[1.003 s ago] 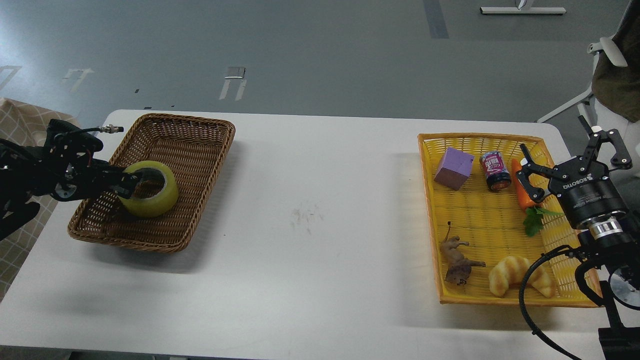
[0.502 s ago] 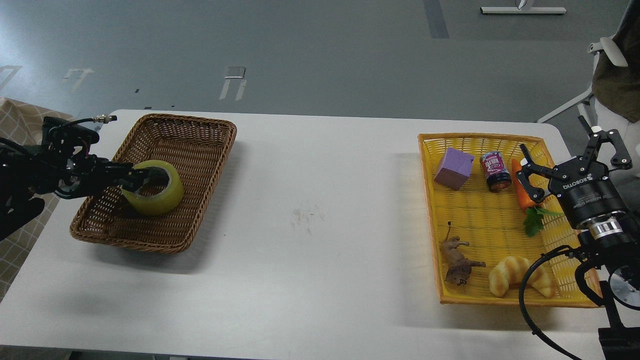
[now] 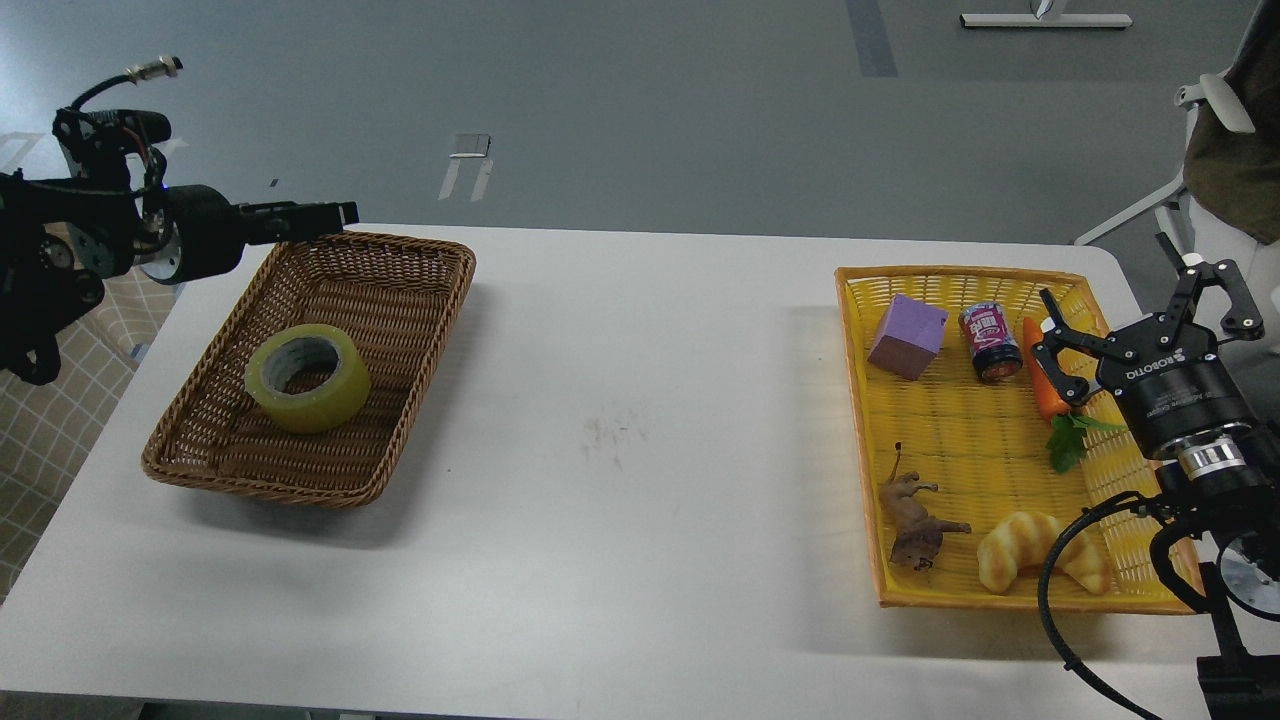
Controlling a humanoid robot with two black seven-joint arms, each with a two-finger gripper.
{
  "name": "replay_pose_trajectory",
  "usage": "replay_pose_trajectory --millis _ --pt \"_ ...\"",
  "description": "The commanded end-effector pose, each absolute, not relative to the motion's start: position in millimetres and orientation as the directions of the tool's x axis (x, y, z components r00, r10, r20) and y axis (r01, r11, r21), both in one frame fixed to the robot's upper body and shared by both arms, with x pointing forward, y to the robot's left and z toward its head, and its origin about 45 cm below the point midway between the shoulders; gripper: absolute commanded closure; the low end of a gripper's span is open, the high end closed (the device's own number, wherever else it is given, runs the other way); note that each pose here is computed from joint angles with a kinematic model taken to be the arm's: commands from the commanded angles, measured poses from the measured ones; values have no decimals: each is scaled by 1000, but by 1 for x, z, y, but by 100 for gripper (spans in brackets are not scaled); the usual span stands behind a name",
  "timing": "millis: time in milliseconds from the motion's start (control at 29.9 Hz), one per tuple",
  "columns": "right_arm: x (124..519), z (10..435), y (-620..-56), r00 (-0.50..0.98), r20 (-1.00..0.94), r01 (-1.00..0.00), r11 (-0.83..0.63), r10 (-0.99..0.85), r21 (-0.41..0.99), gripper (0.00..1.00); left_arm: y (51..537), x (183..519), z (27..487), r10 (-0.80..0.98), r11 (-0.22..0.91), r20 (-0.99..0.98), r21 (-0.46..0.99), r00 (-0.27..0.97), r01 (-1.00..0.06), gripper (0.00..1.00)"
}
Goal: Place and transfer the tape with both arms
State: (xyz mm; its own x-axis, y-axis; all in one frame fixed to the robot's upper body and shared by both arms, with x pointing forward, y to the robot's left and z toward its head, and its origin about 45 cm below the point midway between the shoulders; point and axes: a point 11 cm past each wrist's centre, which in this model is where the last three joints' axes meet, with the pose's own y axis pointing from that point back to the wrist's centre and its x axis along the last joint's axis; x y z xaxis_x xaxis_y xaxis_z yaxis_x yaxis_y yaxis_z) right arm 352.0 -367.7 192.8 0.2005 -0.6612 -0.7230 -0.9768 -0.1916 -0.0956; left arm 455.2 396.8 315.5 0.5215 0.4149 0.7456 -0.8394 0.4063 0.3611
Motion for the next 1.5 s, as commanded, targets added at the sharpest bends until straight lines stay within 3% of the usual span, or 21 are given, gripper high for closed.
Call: replay_pose_trajectory --millis 0,201,468,702,970,1471 --pt "358 202 -367 219 -712 -974 -198 -667 -113 0 386 472 365 697 424 582 138 420 -895 2" --pt "383 229 -364 269 -684 -962 -220 -678 -160 0 349 485 374 842 457 328 -10 429 -889 2" --pt "414 249 -349 320 -643 -945 -283 -696 -164 0 278 483 353 826 559 156 -118 541 -820 2" --pt "434 267 -328 372 -617 -924 -337 -693 -178 0 216 453 338 740 659 -4 -196 673 -726 2" --pt "449 293 -316 417 -601 -907 -355 -682 -227 0 203 426 332 688 621 -202 -334 697 -709 2" --pt "449 270 -266 450 -644 -880 -432 -619 -200 0 195 412 298 658 549 -370 -360 656 -754 2"
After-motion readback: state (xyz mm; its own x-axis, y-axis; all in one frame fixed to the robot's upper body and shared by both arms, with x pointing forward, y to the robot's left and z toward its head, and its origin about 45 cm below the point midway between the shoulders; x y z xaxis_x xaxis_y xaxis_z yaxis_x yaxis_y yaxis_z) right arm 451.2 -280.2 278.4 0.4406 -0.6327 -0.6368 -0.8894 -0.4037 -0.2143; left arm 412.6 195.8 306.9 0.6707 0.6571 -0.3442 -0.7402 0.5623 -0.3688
